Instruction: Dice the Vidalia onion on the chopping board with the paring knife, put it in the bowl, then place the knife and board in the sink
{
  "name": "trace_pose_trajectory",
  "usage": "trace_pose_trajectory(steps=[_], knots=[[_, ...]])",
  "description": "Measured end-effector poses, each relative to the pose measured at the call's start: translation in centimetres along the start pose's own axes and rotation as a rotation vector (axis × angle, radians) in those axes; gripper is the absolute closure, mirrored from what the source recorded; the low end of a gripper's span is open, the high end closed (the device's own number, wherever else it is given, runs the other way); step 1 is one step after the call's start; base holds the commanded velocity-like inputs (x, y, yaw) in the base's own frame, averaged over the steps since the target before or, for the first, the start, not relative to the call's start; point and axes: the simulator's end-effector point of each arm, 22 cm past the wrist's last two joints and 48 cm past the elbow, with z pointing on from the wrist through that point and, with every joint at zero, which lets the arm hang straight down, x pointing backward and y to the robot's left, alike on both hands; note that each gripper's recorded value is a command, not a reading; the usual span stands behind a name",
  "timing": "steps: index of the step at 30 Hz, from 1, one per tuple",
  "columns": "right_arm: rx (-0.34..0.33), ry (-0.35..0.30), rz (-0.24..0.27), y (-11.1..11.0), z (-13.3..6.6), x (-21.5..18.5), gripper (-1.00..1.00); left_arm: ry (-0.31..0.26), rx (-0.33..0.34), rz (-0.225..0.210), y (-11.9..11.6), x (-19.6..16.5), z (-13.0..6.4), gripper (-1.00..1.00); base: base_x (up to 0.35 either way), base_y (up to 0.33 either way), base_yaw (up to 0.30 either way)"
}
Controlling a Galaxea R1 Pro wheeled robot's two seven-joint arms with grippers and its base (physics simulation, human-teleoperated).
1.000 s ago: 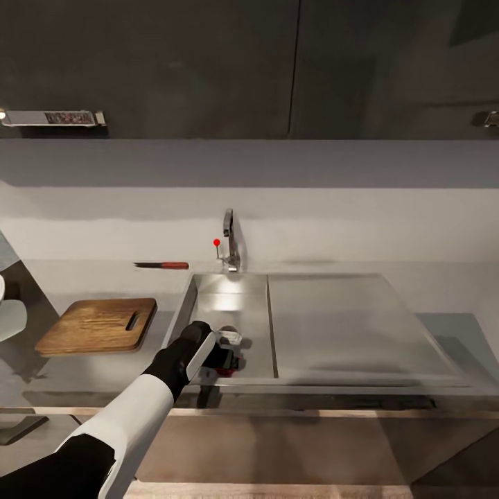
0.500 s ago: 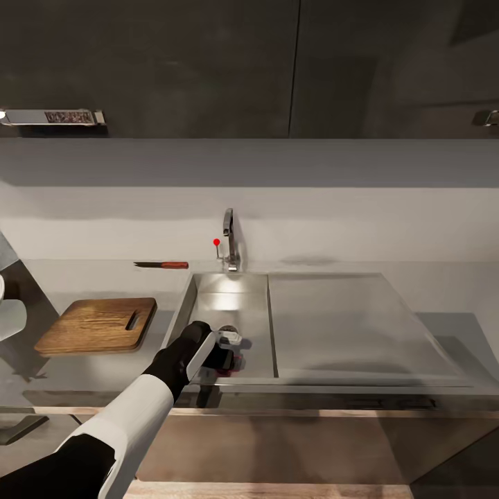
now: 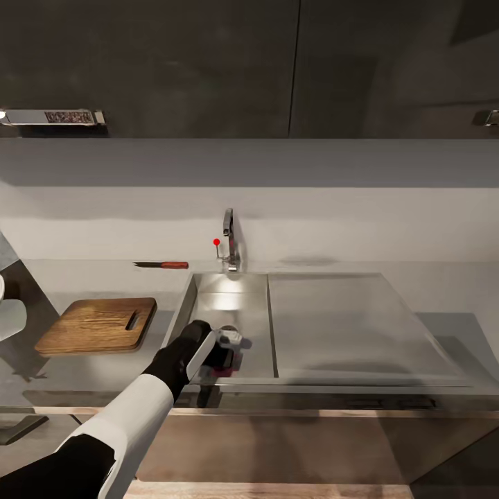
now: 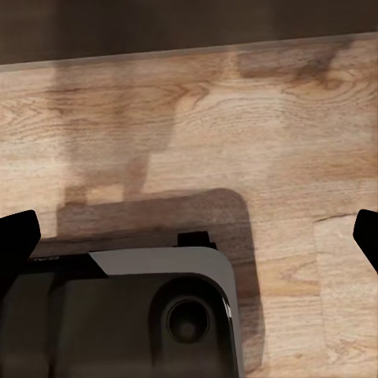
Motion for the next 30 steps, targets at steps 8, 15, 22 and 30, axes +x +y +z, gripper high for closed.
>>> trace_pose_trajectory(steps=[8, 15, 22, 30], knots=[[0.000, -0.001, 0.000, 0.0, 0.0, 0.0, -1.00, -0.130, 0.015, 0.018, -1.0, -4.5, -3.2, 1.00, 0.000, 0.000, 0.000], [0.000, 0.000, 0.000, 0.0, 0.0, 0.0, -1.00, -0.271, 0.035, 0.038, -2.0, -8.8, -7.4, 1.00, 0.000, 0.000, 0.000], [0.000, -0.001, 0.000, 0.0, 0.0, 0.0, -1.00, -0.462, 0.050, 0.064, -2.9, -13.6, -13.9, 1.00, 0.000, 0.000, 0.000], [0.000, 0.000, 0.000, 0.0, 0.0, 0.0, -1.00, -0.604, 0.045, 0.084, -2.5, -16.2, -19.2, 1.00, 0.000, 0.000, 0.000]])
